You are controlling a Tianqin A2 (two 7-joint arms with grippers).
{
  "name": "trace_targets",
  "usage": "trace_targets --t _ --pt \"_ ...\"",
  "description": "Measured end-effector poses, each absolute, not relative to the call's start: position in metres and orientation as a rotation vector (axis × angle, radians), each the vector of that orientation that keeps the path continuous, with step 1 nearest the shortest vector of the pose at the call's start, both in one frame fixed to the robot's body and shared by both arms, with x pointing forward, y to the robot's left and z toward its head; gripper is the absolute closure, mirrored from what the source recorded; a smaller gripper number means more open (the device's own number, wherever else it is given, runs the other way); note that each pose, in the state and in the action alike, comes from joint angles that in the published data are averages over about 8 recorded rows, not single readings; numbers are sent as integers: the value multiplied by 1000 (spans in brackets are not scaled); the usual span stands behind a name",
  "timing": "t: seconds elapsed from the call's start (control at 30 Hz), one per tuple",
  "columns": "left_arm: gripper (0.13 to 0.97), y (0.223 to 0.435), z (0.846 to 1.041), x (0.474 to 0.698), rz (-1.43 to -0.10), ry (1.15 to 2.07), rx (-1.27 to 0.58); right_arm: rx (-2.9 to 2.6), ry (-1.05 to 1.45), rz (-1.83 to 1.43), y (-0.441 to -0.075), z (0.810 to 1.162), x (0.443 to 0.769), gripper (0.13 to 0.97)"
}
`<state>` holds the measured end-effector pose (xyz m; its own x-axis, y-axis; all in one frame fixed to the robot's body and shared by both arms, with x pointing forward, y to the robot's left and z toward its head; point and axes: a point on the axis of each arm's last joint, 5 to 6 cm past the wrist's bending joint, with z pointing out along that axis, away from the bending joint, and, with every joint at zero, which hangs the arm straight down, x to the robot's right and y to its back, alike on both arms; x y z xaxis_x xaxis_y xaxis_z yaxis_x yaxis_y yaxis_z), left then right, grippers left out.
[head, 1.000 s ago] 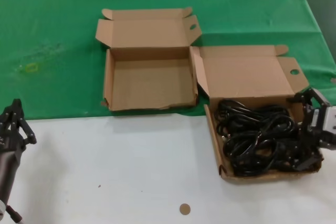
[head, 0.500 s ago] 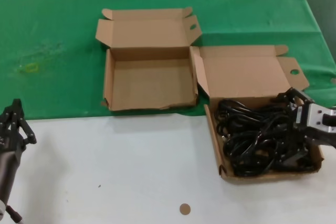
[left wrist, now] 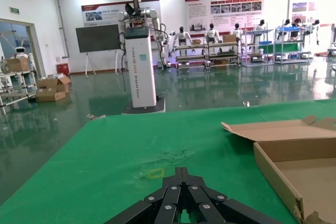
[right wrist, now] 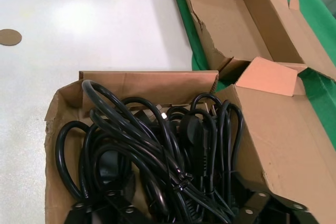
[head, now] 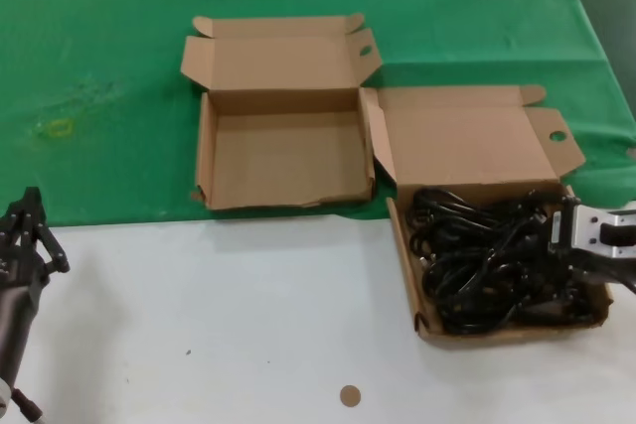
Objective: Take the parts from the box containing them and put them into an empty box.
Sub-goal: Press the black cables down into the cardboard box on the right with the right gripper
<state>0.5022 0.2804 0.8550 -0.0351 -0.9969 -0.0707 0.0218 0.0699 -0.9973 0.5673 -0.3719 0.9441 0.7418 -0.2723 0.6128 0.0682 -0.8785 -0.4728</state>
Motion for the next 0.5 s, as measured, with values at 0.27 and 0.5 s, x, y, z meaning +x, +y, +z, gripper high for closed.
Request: trace_targets --t 0.27,0.5 --pt "953 280 855 502 -1193 1253 -1125 -2482 145 -951 -371 944 566 494" --pt "953 280 855 502 -1193 1253 -1125 -2487 141 -943 -370 945 562 688"
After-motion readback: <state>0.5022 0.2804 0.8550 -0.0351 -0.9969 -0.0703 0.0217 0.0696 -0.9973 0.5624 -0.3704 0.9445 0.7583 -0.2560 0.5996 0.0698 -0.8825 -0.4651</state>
